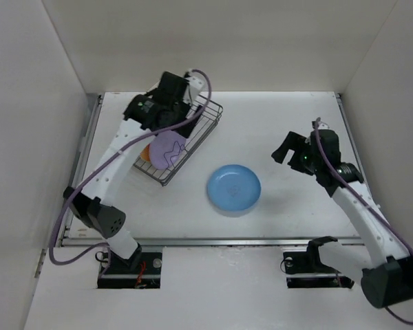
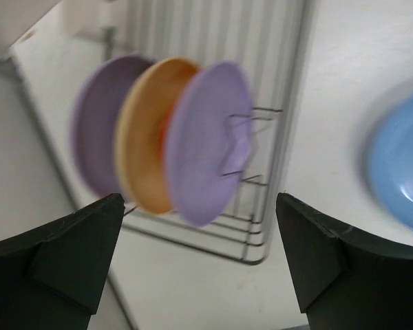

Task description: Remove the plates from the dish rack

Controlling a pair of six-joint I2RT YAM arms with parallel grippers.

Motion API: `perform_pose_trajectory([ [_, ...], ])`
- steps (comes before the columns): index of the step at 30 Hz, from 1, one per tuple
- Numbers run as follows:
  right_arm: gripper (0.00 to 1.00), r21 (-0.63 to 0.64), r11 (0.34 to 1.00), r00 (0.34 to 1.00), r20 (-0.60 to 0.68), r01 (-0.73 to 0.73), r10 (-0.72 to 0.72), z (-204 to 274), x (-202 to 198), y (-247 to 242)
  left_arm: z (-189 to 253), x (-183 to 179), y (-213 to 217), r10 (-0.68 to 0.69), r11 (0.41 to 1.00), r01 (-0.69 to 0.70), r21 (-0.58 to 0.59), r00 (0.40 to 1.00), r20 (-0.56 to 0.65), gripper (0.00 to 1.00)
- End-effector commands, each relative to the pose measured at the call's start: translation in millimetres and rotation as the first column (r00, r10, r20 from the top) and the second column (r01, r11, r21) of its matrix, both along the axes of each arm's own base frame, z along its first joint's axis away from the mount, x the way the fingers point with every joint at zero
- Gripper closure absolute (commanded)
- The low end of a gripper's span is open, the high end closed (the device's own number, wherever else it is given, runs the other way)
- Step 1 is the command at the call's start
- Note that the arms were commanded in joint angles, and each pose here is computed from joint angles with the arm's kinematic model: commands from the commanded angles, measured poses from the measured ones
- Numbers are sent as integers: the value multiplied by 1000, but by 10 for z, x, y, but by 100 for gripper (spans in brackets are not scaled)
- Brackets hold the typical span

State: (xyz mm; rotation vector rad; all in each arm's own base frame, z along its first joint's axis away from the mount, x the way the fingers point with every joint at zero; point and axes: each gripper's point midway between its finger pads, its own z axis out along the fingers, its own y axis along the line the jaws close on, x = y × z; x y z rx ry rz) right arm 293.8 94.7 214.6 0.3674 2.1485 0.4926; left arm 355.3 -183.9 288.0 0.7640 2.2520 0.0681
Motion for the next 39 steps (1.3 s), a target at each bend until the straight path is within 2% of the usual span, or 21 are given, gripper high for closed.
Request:
perform_pose_trajectory([
  [1,1,-33,999,992,-125,-11,7,-337,32,68,-126,14,668,149,967,-142,210,989,-19,9],
  [3,1,-102,995,981,-194,-5,-15,-572,38,46,-263,14,735,150,960,-132,248,987,-53,9],
  [6,1,-173,985,978,-202,7,-42,-666,50,49,-453,8,793,157,951,-126,281,983,-92,11],
  [11,1,-179,984,980,-195,-5,-30,-683,33,122,-702,147,829,183,946,-141,291,976,-122,19],
  [12,1,-175,985,982,-186,-4,-29,-679,30,120,-735,164,859,192,944,-147,296,973,-129,25],
  [13,1,-175,985,982,-185,-4,-29,-679,30,120,-761,191,846,192,944,-147,296,973,-129,27],
  [20,1,-166,986,983,-183,-29,-2,-728,13,197,-918,434,950,256,926,-207,315,959,-121,34],
  [24,1,-163,986,981,-193,-37,5,-765,-11,204,-979,442,929,251,927,-196,319,957,-142,62],
  [25,1,-163,986,981,-194,-37,5,-765,-11,205,-981,440,926,258,927,-203,314,956,-142,76],
  [29,1,-158,985,983,-179,-73,44,-727,-22,264,-892,422,1036,298,904,-245,350,949,-104,97],
  [30,1,-151,985,985,-161,-80,55,-683,-17,298,-848,442,1050,304,900,-256,353,949,-88,100],
  [34,1,-121,980,982,-118,-160,146,-548,-37,467,-528,369,1140,320,892,-290,346,947,-31,100],
  [39,1,-106,954,960,-39,-279,276,-305,-69,712,-182,233,1097,288,925,-273,265,958,-17,100],
])
